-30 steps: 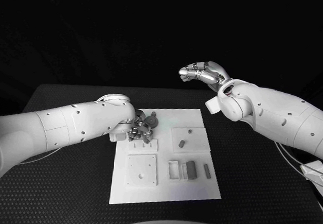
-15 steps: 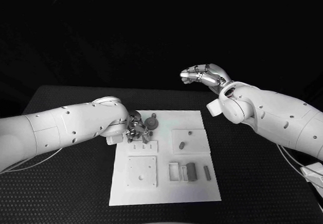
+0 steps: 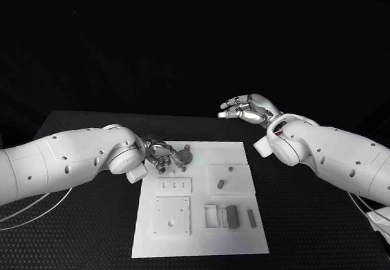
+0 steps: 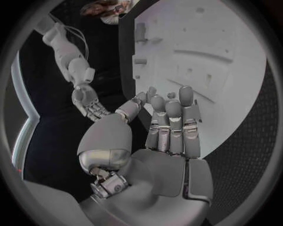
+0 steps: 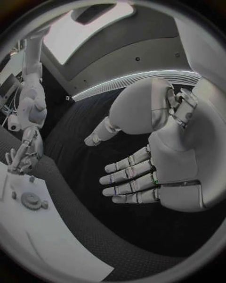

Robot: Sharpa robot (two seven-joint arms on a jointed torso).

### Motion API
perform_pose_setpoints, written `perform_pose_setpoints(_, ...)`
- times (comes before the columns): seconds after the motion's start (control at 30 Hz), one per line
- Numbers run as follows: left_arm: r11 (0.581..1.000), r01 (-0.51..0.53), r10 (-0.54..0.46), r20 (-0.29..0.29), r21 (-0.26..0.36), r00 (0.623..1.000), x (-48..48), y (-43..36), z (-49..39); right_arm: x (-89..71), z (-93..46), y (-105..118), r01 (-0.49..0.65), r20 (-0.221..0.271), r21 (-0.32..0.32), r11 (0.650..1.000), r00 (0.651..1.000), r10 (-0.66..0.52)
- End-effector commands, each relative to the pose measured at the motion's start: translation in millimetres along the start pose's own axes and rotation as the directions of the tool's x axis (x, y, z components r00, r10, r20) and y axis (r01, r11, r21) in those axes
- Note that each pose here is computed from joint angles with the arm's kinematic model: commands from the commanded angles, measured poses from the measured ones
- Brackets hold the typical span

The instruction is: Assemble the parts on the task board

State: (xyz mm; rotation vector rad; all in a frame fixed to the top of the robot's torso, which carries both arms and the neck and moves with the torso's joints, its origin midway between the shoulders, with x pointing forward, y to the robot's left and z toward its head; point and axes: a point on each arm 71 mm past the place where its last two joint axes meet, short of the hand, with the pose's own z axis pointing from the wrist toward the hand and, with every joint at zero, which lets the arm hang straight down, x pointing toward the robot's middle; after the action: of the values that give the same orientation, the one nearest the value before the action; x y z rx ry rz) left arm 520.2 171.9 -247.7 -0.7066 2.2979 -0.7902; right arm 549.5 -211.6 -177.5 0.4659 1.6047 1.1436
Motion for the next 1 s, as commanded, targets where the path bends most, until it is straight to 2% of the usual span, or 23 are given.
perform_pose_setpoints(0.03, 0.946, 0.289, -0.295, 0.022, 0.147, 0.955, -2.8, -8.4, -4.3, 5.7, -2.7, 0, 0.199, -0.012, 0.006, 0.98, 0.98, -0.199)
perform_pose_setpoints(0.17, 0.885, 0.414, -0.427, 0.017, 0.212, 0.904, -4.4, -9.6, -8.8, 14.1, -6.0, 2, 0.3, -0.036, -0.007, 0.954, 0.953, -0.3)
perform_pose_setpoints(0.2, 0.871, 0.435, -0.453, 0.032, 0.226, 0.891, -5.4, -9.0, -10.2, 18.0, -7.1, 3, 0.333, -0.049, -0.014, 0.943, 0.942, -0.333)
perform_pose_setpoints(0.33, 0.827, 0.493, -0.526, 0.064, 0.271, 0.848, -7.6, -6.8, -13.2, 32.5, -11.4, 4, 0.448, -0.088, -0.035, 0.894, 0.889, -0.449)
perform_pose_setpoints(0.47, 0.795, 0.529, -0.572, 0.077, 0.296, 0.817, -5.4, -2.6, -15.5, 51.1, -16.9, 7, 0.528, -0.124, -0.062, 0.847, 0.838, -0.532)
perform_pose_setpoints(0.67, 0.78, 0.544, -0.592, 0.084, 0.31, 0.802, -0.6, -1.9, -15.2, 67.9, -18.1, 15, 0.561, -0.092, -0.072, 0.825, 0.82, -0.565)
perform_pose_setpoints(1.0, 0.775, 0.549, -0.598, 0.085, 0.313, 0.797, 2.4, -2.3, -15.4, 84.0, -12.8, 30, 0.55, -0.014, -0.08, 0.831, 0.833, -0.553)
